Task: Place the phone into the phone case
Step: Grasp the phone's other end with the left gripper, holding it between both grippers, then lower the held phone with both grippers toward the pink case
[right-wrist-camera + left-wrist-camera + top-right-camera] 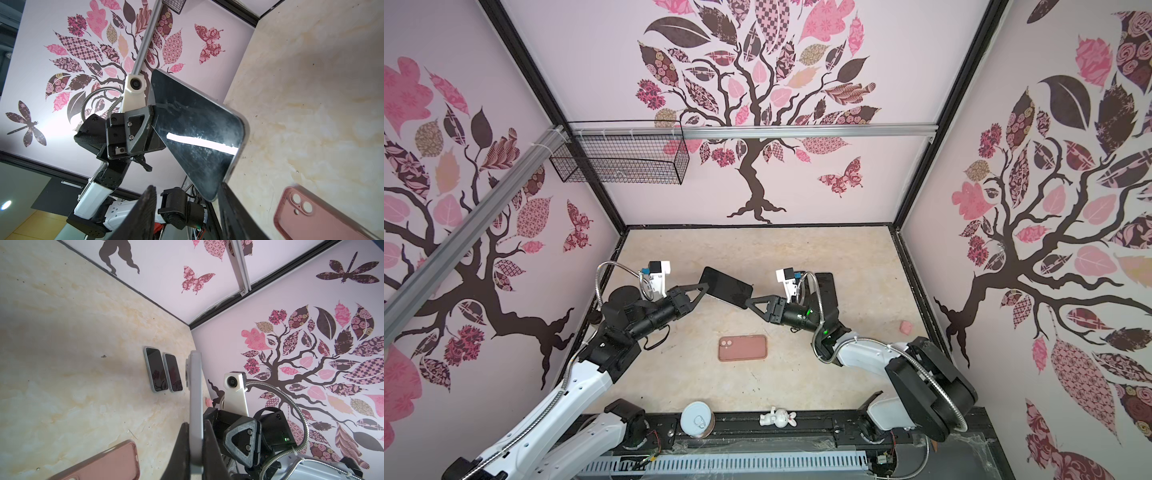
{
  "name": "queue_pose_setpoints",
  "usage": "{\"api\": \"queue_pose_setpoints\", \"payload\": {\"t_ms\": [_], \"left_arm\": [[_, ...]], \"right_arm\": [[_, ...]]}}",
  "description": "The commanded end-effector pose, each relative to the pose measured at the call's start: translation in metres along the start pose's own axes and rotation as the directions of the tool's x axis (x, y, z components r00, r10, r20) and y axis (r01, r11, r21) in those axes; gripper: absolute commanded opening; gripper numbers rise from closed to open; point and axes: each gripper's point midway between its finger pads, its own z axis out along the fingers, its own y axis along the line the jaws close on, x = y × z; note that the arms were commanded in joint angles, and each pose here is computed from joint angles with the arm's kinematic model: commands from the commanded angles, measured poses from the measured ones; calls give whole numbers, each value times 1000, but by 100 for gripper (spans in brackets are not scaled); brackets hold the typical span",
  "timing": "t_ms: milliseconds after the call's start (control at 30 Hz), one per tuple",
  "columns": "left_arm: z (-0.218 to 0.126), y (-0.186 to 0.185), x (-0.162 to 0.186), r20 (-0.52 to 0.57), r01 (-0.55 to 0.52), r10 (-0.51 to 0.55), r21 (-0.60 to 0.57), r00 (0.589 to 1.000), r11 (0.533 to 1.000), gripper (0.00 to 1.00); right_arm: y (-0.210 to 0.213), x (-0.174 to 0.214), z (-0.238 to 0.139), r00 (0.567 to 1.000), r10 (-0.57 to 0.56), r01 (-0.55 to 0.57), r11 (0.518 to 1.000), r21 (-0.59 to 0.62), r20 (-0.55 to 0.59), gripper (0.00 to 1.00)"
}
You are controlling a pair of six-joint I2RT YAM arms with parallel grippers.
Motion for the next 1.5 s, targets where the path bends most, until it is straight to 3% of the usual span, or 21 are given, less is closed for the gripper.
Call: {"api": "queue_pose_setpoints", "payload": {"t_ms": [0,200,433,767,1333,1467], "left_arm": [[-6,-30,-7,39,-30,25,131,999,991,0],[-10,-28,-9,62,-35,28,119,998,992,0],[-7,-31,-4,35,-10,4,165,999,986,0],[-7,-33,-4,50,-5,-4,195,999,981,0],[-9,-25,0,58,43,-56,210,997,977,0],[-7,-15,5,47,61,-70,180,996,982,14]], "right_arm": [[26,-5,5,1000,-14,14,993,-113,0,49],[20,-6,7,1000,-13,13,997,-77,2,49],[36,-11,8,999,-38,38,989,-141,7,46],[58,-19,9,999,-32,38,967,-250,26,28],[75,-29,1,993,-52,80,952,-297,101,14],[76,-31,-1,992,-47,79,953,-292,116,10]]}}
